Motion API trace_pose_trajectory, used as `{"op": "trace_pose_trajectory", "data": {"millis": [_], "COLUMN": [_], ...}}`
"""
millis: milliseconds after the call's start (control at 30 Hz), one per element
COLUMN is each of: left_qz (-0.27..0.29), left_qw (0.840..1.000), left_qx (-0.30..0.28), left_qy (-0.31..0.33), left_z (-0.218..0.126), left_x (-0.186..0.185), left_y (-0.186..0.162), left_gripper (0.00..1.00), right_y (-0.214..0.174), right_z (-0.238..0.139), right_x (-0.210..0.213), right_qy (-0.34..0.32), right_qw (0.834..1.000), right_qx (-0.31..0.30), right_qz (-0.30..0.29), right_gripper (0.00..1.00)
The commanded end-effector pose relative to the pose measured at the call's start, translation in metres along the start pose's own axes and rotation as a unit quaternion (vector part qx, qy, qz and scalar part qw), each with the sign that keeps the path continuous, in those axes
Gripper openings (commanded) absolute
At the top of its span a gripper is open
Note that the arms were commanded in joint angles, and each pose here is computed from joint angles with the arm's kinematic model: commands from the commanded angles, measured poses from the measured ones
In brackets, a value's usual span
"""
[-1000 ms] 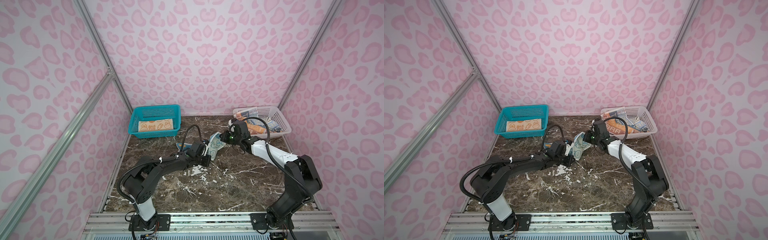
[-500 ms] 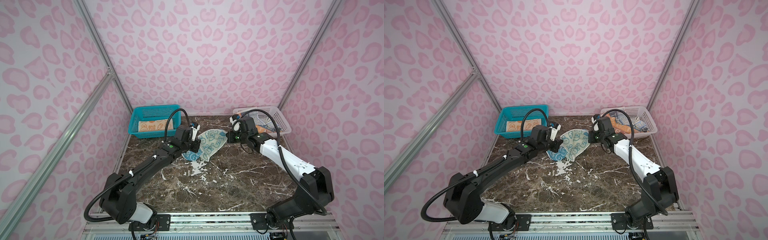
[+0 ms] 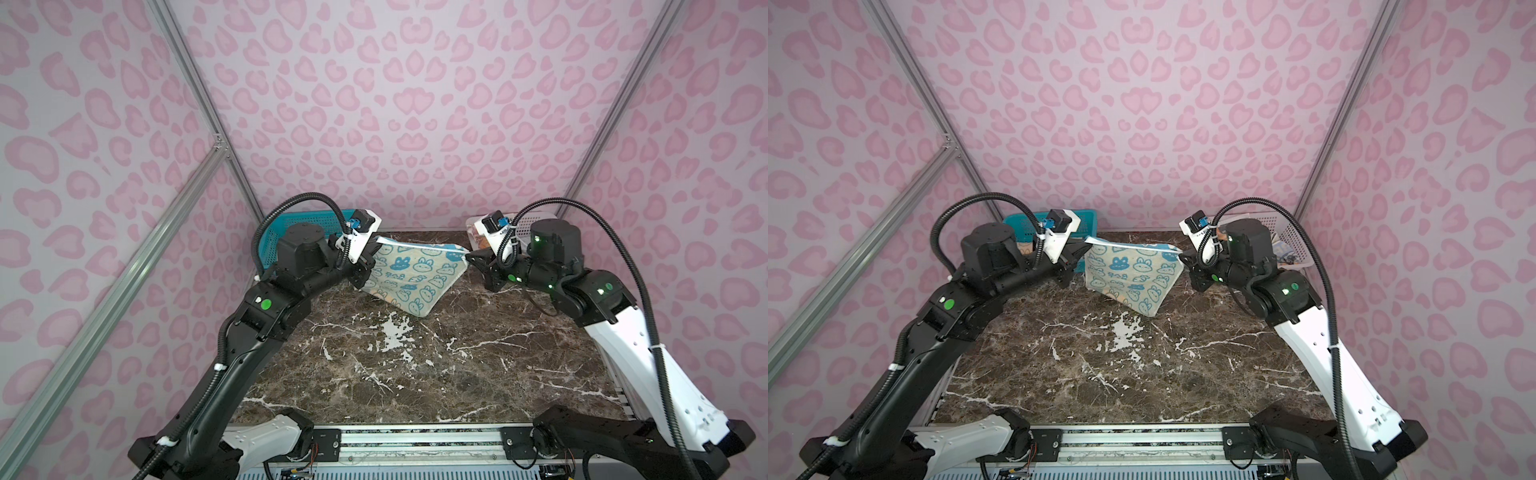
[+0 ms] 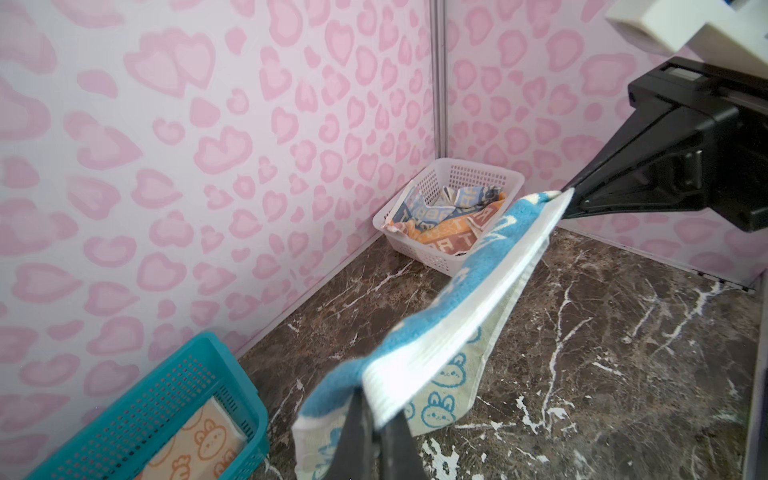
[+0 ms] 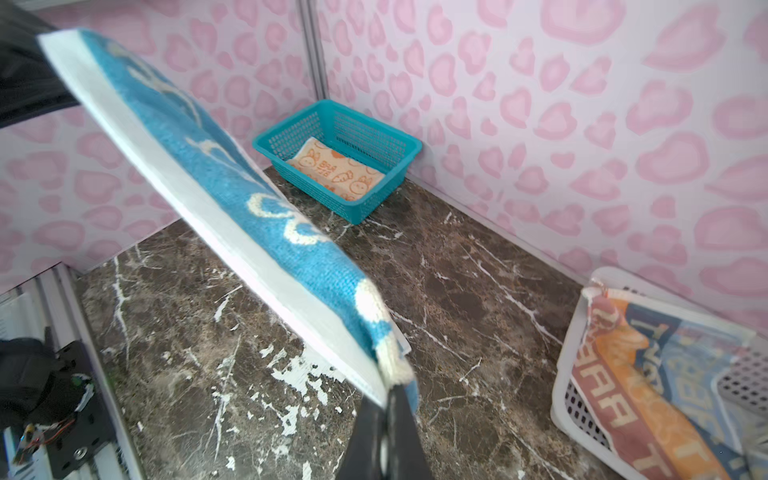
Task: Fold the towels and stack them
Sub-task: 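Lay the blue towel flat on the table, drawing both grippers toward the robot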
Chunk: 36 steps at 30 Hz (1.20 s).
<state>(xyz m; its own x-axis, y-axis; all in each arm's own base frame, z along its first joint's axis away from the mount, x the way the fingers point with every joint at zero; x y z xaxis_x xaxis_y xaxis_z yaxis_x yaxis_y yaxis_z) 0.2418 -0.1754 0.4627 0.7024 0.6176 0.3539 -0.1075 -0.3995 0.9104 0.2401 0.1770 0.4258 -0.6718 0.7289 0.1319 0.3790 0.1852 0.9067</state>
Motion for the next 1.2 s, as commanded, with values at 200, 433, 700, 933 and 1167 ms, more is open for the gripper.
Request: {"op": "trace_pose_trajectory", "data": {"millis": [200, 433, 700, 933, 1167], "left_qz": [0.061, 0.053, -0.009, -0.054, -0.087], "left_qw": [0.987, 0.990, 1.000, 0.991, 0.974], "left_qx": [-0.140, -0.133, 0.015, 0.125, 0.204], "left_qy": [-0.045, -0.003, -0.002, -0.021, -0.038], "left_z": [-0.089, -0.073, 0.034, 0.129, 0.192], "left_x": [-0.021, -0.005, 0.021, 0.045, 0.062], "left_y": [0.067, 0.071, -0.003, -0.096, -0.175], "left_gripper": [0.04, 0.04, 0.04, 0.04, 0.04], "right_y": [0.030, 0.040, 0.006, -0.049, -0.069], "right_z": [-0.076, -0.072, 0.018, 0.117, 0.164], "right_x": [0.069, 0.043, -0.046, -0.117, -0.150], "right_qy": [0.080, -0.002, -0.058, -0.114, -0.142], "right_qw": [0.992, 0.993, 0.995, 0.972, 0.962], "right_qx": [-0.068, -0.104, 0.038, 0.157, 0.202], "right_qz": [-0.076, -0.053, 0.077, 0.133, 0.115], "right_gripper": [0.00, 0.00, 0.00, 0.00, 0.00]}}
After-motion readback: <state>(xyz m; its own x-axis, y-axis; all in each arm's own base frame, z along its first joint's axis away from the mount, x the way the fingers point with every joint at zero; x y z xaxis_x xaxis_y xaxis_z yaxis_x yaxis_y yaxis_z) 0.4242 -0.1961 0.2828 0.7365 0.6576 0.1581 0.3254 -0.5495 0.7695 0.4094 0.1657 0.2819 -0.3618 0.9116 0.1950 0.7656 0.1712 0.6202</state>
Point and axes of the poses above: each gripper's point midway between its finger pads, its own z axis out along the fingers, its own x axis along the line the jaws close on, y = z × x, the point moved 5 cm from there along -z, back along the fingers, and after that the axes turned 9 degrees about z, right-handed, at the moved point
